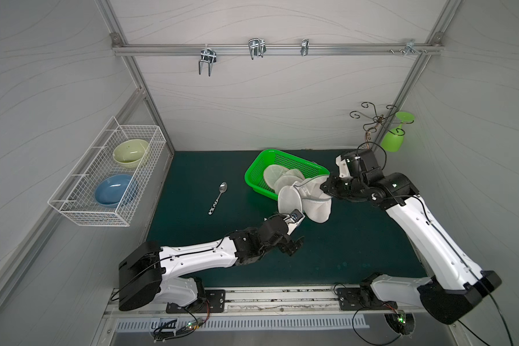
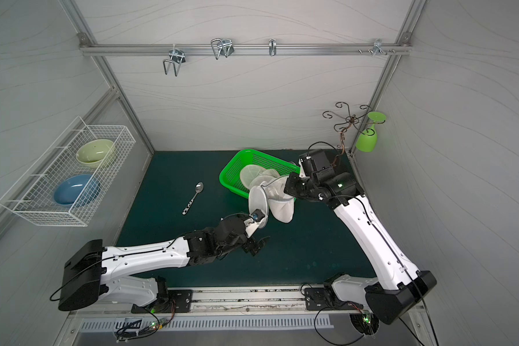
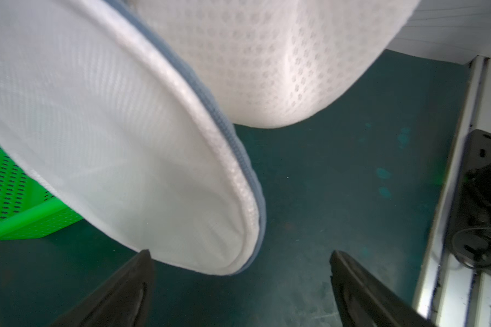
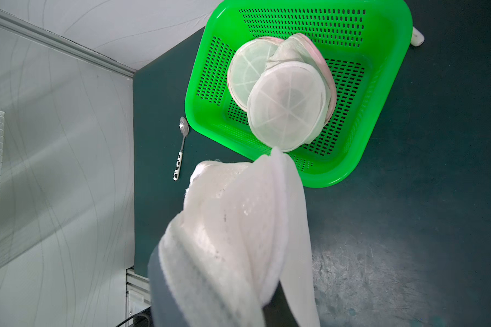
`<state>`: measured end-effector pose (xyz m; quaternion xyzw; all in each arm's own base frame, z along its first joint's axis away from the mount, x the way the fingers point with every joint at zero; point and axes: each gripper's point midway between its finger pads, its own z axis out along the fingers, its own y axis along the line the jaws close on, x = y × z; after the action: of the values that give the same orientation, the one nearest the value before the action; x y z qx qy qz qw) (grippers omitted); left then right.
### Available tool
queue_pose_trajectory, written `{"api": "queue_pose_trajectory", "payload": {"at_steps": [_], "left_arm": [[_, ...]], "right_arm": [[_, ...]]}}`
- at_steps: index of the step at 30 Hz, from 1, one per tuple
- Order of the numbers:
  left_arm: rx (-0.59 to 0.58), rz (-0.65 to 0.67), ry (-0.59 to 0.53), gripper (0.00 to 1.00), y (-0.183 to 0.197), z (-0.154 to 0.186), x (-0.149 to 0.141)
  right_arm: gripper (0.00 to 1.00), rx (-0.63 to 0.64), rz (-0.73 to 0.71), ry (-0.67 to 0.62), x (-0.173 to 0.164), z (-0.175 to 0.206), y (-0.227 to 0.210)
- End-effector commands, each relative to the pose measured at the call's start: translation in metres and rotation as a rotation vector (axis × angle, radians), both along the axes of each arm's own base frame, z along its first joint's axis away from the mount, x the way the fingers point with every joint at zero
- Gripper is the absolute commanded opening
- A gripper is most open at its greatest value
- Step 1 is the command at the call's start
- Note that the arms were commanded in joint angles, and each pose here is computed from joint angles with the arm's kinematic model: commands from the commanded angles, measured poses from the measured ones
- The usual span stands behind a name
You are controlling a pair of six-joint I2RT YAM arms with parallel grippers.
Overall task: Turn the laundry bag inside out
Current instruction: Turn over the laundry bag.
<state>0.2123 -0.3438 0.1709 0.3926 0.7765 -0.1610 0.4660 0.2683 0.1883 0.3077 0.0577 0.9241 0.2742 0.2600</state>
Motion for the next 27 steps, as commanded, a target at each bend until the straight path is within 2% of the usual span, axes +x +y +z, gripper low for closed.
{"api": "queue_pose_trajectory", "payload": {"at_steps": [1,5,11,13,18,20,22,23,27], "left_arm": [[-0.085,0.165,-0.192,0.99,0.001,0.057,0.033],[0.003,0.274,-0.337,0.96,0.016,0.066,0.053],[0.075,0.274,-0.444,0.89,0.013,0.069,0.062],[0.08,0.266,-0.464,0.77,0.013,0.073,0.062],[0.111,0.173,-0.532,0.28,0.018,0.083,0.051],[0.132,0.122,-0.546,0.13,0.021,0.088,0.045],[0.12,0.062,-0.523,0.02,0.026,0.096,0.039],[0.103,0.04,-0.506,0.0,0.03,0.101,0.037],[-0.014,-0.037,-0.401,0.0,0.051,0.127,0.031]], "right_arm": [[0.0,0.077,-0.012,-0.009,-0.005,0.017,0.003],[0.0,0.094,-0.009,-0.002,-0.007,0.018,0.004],[0.0,0.116,-0.017,0.009,-0.012,0.02,0.0],[0.0,0.1,-0.019,0.003,-0.012,0.019,-0.004],[0.0,-0.003,0.03,-0.077,-0.01,0.009,-0.017],[0.0,-0.042,0.103,-0.123,-0.011,0.003,-0.015],[0.0,-0.084,0.196,-0.154,-0.013,-0.007,-0.011],[0.0,-0.104,0.238,-0.158,-0.014,-0.012,-0.009],[0.0,-0.202,0.426,-0.179,-0.024,-0.037,-0.002]]}}
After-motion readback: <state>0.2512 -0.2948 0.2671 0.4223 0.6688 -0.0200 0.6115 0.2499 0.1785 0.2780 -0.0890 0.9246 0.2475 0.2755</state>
